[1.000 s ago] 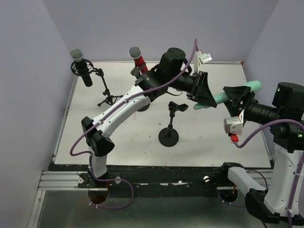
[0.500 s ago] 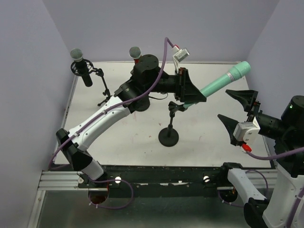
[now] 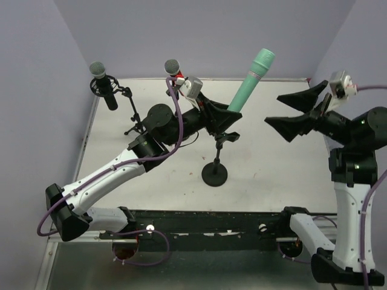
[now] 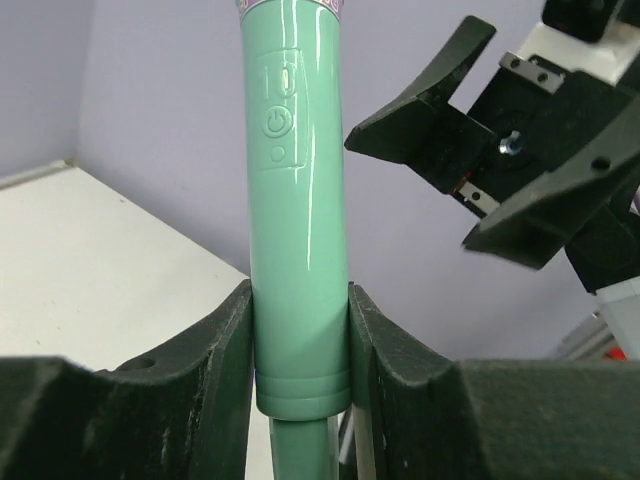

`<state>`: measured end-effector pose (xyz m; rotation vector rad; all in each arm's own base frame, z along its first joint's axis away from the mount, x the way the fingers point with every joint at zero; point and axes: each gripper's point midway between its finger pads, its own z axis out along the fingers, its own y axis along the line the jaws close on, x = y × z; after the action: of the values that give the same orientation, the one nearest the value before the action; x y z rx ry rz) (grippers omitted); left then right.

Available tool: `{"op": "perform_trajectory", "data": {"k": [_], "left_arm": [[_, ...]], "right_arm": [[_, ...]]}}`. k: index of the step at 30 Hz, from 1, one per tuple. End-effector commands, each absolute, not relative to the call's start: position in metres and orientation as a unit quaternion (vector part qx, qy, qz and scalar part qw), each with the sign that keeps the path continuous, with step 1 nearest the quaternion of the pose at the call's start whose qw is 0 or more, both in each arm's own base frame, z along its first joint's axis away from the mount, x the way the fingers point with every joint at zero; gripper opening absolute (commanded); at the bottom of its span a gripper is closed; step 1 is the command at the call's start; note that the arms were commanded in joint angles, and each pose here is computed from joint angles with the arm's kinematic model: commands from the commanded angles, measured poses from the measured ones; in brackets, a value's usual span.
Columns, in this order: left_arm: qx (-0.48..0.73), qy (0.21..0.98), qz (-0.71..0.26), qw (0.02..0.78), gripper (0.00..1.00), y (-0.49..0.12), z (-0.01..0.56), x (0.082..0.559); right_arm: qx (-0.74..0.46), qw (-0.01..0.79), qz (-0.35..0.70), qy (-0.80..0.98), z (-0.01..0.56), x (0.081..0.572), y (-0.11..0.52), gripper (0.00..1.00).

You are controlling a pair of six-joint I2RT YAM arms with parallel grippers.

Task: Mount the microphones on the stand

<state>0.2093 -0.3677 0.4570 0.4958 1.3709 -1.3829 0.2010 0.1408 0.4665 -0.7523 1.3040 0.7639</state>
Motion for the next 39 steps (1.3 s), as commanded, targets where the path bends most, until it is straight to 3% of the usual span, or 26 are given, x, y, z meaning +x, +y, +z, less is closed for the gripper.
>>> {"op": "perform_trajectory", "data": {"k": [1, 4, 13, 21, 39], "left_arm": [[0.157, 0.513, -0.562, 0.63, 0.0, -0.36, 0.494, 0.223], [0.16, 0.503, -0.567, 0.632, 0.0, -0.375, 0.498, 0.218], [0.172, 0.497, -0.578, 0.624, 0.0, -0.417, 0.504, 0.21], [0.183, 0.503, -0.581, 0.613, 0.0, -0.427, 0.497, 0.205], [0.225, 0.508, -0.59, 0.586, 0.0, -0.439, 0.483, 0.192]], "right_arm": [[-0.213, 0.582, 0.527, 0.582, 0.519, 0.202, 0.156, 0.93], [-0.185, 0.556, 0.584, 0.562, 0.532, 0.205, 0.158, 0.9], [-0.147, 0.548, 0.59, 0.575, 0.541, 0.219, 0.155, 0.83], [-0.123, 0.534, 0.601, 0.582, 0.537, 0.226, 0.154, 0.65], [-0.107, 0.534, 0.596, 0.59, 0.534, 0.246, 0.151, 0.67]]}}
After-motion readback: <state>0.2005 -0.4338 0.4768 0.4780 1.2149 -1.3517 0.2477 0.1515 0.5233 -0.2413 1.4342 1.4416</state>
